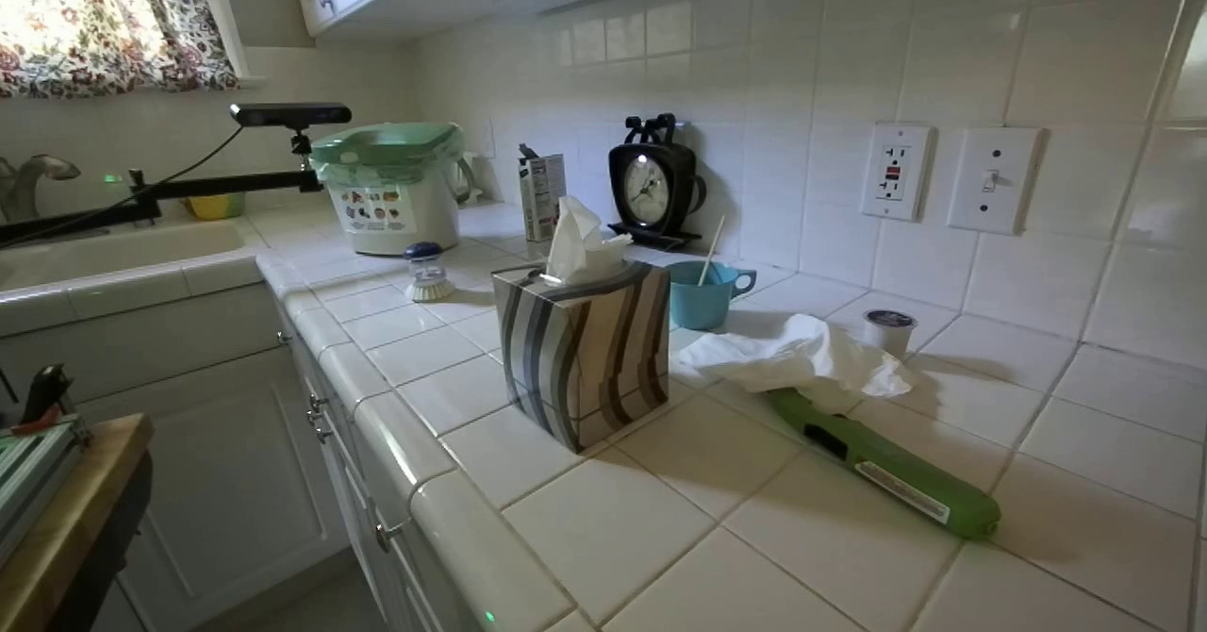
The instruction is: Open the left door of the top cabinet then pick up the blush and put it in the cabinet
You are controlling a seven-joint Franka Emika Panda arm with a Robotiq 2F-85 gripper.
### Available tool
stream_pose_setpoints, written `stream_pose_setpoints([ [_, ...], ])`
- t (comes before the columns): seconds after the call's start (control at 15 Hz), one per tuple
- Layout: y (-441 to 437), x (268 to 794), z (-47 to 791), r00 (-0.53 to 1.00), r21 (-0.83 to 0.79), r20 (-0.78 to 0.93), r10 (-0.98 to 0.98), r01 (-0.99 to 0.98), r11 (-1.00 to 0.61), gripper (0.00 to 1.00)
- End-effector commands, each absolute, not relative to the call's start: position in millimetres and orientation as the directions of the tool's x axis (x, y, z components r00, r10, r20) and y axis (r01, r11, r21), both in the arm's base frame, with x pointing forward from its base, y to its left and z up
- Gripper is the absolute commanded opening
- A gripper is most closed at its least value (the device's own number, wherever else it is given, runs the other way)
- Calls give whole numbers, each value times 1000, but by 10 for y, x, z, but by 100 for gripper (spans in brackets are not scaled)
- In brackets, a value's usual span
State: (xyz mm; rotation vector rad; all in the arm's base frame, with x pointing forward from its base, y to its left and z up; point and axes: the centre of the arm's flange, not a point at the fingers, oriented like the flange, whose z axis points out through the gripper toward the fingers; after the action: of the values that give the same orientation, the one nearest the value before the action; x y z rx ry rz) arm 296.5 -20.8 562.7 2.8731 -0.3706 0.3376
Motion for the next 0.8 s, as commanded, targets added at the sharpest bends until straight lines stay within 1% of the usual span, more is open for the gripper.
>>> stream_pose_setpoints([
  [0.0, -439, 3134, 5671, 941, 82, 290, -172, -203, -976, 100],
  [0.4, -771, 3403, 5813, 913, -56, 396, -95, -79, -995, 100],
  [0.73, -1009, 3756, 6172, 879, -98, 474, -53, -7, -995, 100],
])
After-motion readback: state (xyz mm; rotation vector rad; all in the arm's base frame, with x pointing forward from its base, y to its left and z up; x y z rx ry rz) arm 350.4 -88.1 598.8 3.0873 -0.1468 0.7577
